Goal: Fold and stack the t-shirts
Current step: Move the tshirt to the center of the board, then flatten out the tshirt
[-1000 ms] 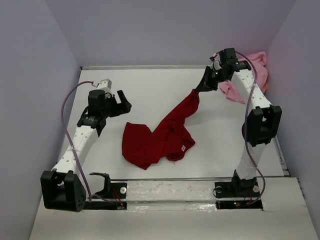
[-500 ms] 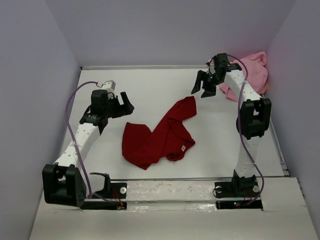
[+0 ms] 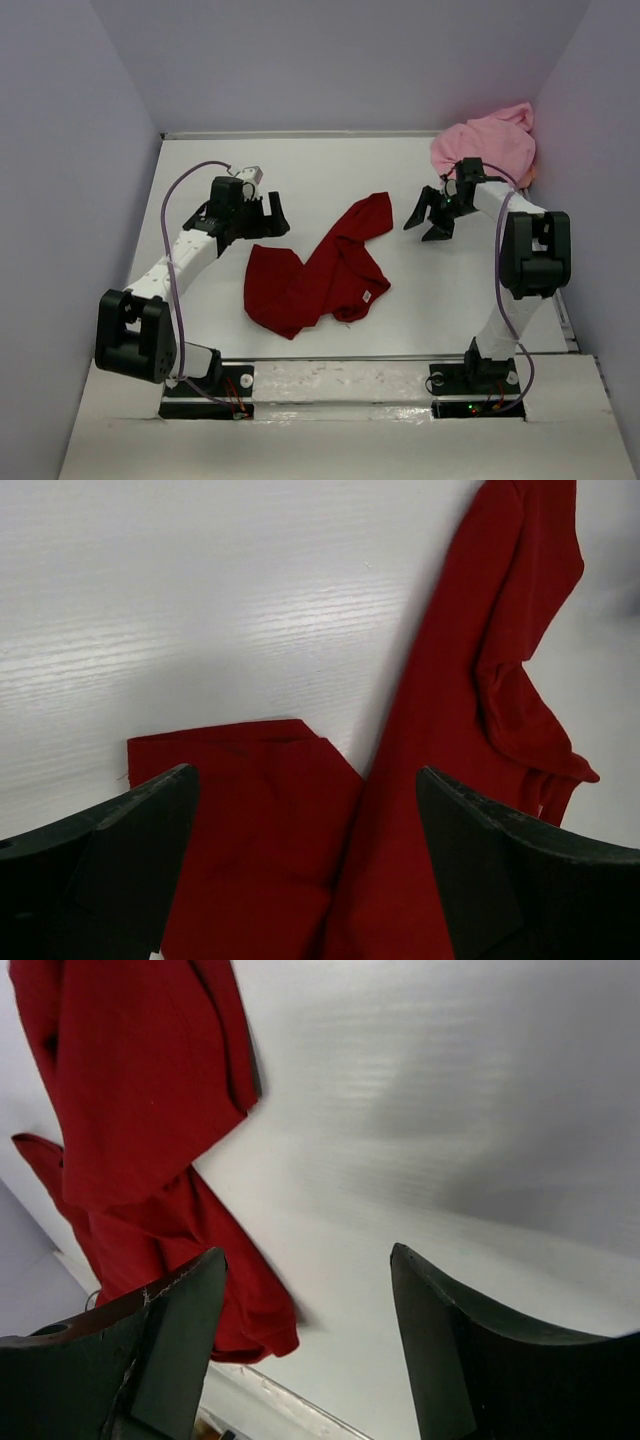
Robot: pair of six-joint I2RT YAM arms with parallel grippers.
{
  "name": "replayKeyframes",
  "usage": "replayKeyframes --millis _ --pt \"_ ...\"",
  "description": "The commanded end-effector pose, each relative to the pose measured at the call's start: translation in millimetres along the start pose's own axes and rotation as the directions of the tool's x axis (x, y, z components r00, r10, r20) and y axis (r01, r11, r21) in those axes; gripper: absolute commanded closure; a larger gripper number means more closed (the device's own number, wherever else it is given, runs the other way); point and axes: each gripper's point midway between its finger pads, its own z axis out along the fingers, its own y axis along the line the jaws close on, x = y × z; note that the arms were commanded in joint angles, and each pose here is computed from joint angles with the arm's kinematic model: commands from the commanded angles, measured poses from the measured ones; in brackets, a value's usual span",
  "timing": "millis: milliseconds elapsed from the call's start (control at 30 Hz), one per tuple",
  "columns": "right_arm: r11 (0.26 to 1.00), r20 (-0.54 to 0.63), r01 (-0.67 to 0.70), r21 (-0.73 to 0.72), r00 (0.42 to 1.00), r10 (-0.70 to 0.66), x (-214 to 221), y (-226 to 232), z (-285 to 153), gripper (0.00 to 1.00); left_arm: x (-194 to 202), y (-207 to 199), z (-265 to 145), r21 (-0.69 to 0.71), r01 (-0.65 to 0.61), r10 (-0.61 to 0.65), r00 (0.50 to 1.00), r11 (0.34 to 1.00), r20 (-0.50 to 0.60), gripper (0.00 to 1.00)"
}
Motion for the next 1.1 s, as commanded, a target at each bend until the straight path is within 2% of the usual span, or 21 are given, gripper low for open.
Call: replayKeyframes --millis 0,300,533,767,1067 --pt "0.988 0.074 0.049 -0.149 0.997 -0.038 -2 31 2 0.28 -19 -23 -2 0.055 -0.039 0.037 0.999 0.998 0.029 0.01" --pt "0.982 0.069 0.033 -0.188 0.997 -0.021 13 28 23 0.29 -10 -38 14 0.069 -0.074 0.076 0.996 0.995 -0.035 0.01" --pt "0.978 0.113 0.055 -0.199 0.993 -0.033 -4 27 36 0.29 23 -37 43 0.027 -0.076 0.079 0.987 0.997 -0.142 0.01" --pt "0.975 0.139 0.070 -0.211 0.989 -0.041 -30 35 41 0.29 51 -39 70 0.000 -0.133 0.129 0.960 0.991 -0.247 0.01" --pt "0.974 0.107 0.146 -0.171 0.986 -0.129 -25 61 78 0.30 65 -42 84 -0.036 -0.203 0.181 0.930 0.979 -0.321 0.01"
